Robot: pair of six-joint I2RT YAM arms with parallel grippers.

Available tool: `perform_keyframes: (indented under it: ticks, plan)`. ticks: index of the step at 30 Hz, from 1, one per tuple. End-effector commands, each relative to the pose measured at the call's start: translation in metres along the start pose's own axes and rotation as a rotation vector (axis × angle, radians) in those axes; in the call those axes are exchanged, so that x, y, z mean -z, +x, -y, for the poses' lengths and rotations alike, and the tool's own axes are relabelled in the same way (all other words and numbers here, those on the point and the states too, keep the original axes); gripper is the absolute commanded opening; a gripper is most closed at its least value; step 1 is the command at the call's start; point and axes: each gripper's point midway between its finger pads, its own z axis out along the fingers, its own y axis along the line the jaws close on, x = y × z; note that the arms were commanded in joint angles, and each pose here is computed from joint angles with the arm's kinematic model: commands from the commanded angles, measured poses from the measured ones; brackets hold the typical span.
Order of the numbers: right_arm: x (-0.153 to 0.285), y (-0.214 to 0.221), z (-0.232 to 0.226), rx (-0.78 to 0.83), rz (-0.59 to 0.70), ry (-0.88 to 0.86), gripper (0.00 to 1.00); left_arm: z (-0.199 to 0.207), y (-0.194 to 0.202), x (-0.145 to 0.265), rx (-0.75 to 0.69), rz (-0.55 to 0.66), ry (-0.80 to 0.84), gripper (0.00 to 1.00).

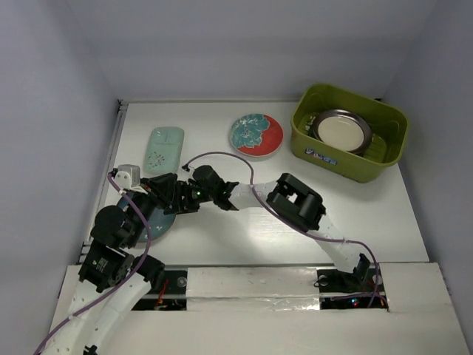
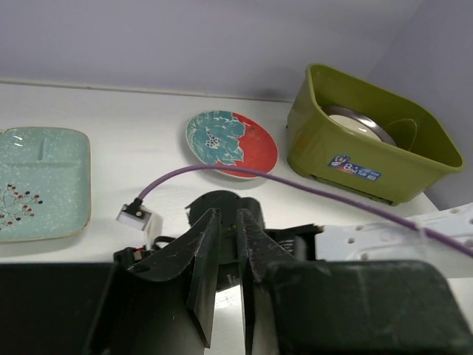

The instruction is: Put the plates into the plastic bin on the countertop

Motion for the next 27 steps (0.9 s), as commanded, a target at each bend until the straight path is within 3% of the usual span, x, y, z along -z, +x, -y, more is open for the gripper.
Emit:
perform_keyframes:
  ticks: [1, 4, 5, 8, 10, 12, 13, 14, 17, 18, 21, 22, 27]
  plan:
    - [-0.025, 0.018, 0.001, -0.073, -0.033, -0.038, 0.6, 0.01, -0.031, 0.005, 0.01, 0.089, 0.031, 0.13]
    - [-0.029, 0.02, 0.01, -0.127, -0.014, -0.036, 0.41, 0.009, -0.032, 0.006, 0.01, 0.093, 0.025, 0.13]
    - [-0.028, 0.02, 0.0, -0.119, 0.008, -0.074, 0.19, 0.009, -0.031, 0.006, 0.01, 0.092, 0.023, 0.13]
    - [-0.009, 0.011, -0.012, -0.092, 0.072, -0.079, 0.0, 0.009, -0.032, 0.006, 0.009, 0.093, 0.025, 0.13]
    - [0.006, 0.012, -0.01, -0.055, 0.098, -0.047, 0.0, 0.009, -0.032, 0.006, 0.01, 0.093, 0.025, 0.13]
    - [0.039, -0.012, -0.051, 0.005, 0.173, -0.103, 0.0, 0.009, -0.032, 0.007, 0.011, 0.094, 0.022, 0.13]
    - [0.054, -0.016, -0.038, 0.021, 0.214, -0.052, 0.0, 0.008, -0.033, 0.008, 0.013, 0.098, 0.019, 0.13]
    - [0.083, -0.037, -0.069, 0.049, 0.284, -0.077, 0.0, 0.008, -0.033, 0.008, 0.011, 0.098, 0.019, 0.13]
    - [0.141, -0.073, -0.049, 0.05, 0.424, 0.019, 0.0, 0.008, -0.035, 0.009, 0.015, 0.106, 0.019, 0.13]
    - [0.175, -0.092, -0.07, 0.066, 0.496, -0.003, 0.0, 0.008, -0.034, 0.009, 0.015, 0.105, 0.018, 0.13]
    - [0.247, -0.133, -0.036, 0.067, 0.634, 0.135, 0.0, 0.008, -0.034, 0.008, 0.015, 0.102, 0.021, 0.13]
    - [0.283, -0.15, -0.046, 0.108, 0.719, 0.153, 0.0, 0.009, -0.033, 0.009, 0.015, 0.102, 0.022, 0.13]
    - [0.431, -0.207, 0.002, 0.064, 0.992, 0.384, 0.0, 0.008, -0.033, 0.008, 0.013, 0.102, 0.022, 0.13]
